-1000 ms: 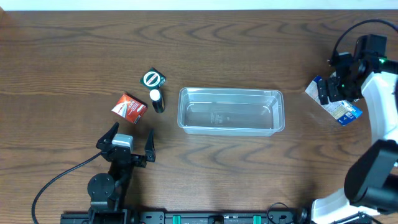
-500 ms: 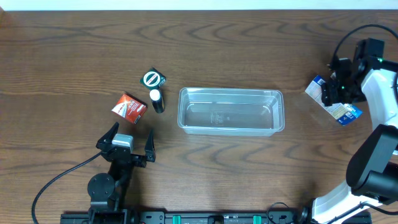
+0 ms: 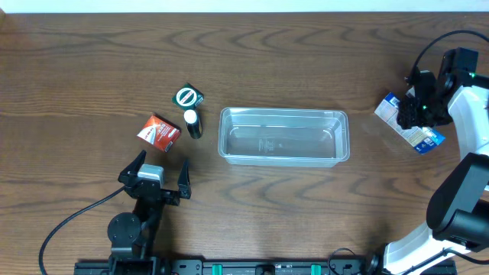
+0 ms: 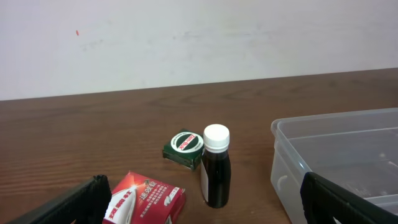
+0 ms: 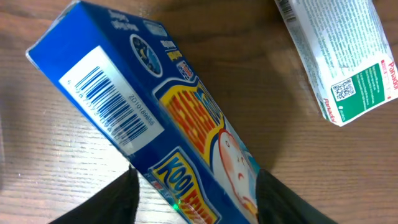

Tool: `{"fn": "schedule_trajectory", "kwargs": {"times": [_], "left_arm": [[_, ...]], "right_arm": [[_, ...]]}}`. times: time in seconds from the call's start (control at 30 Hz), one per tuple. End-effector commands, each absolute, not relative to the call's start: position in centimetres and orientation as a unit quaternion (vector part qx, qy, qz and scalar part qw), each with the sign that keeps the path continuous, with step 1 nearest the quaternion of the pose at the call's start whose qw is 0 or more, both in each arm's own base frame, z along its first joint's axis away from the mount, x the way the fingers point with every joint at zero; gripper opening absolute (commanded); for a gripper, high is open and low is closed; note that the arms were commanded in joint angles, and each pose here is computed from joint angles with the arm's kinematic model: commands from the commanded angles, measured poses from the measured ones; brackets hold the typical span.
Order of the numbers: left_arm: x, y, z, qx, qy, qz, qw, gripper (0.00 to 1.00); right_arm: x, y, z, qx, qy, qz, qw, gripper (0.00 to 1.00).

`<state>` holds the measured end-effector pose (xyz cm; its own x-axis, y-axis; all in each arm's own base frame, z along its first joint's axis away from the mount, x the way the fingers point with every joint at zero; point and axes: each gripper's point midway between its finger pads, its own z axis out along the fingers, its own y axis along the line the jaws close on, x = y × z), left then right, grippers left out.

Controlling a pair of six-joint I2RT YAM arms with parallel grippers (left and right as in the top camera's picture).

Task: Pack container
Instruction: 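Reach the right gripper to the blue Kool box and grasp it, then lift the blue box with the right gripper and carry it over the container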

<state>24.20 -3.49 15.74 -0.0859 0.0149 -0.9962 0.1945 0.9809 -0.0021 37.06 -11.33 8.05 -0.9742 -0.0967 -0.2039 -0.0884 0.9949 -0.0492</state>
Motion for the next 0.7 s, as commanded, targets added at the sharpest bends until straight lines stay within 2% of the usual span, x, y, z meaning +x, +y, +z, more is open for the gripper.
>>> {"fn": "schedule_trajectory", "kwargs": {"times": [0.0, 0.37, 0.67], "left_arm": [[24.1, -3.5, 14.2, 0.075, 0.748, -0.065, 0.656, 0.98], [24.1, -3.5, 14.2, 0.075, 0.748, -0.065, 0.656, 0.98], [24.1, -3.5, 14.2, 0.075, 0.748, -0.065, 0.656, 0.98]], "right_arm": [[37.4, -11.4, 8.4, -0.072, 0.991, -0.019, 0.112, 0.57], [37.3, -11.4, 8.1, -0.088, 0.99, -0.021, 0.11, 0.54], [37.6, -12.5, 7.9, -0.13, 0.984, -0.053, 0.111, 0.59]]}}
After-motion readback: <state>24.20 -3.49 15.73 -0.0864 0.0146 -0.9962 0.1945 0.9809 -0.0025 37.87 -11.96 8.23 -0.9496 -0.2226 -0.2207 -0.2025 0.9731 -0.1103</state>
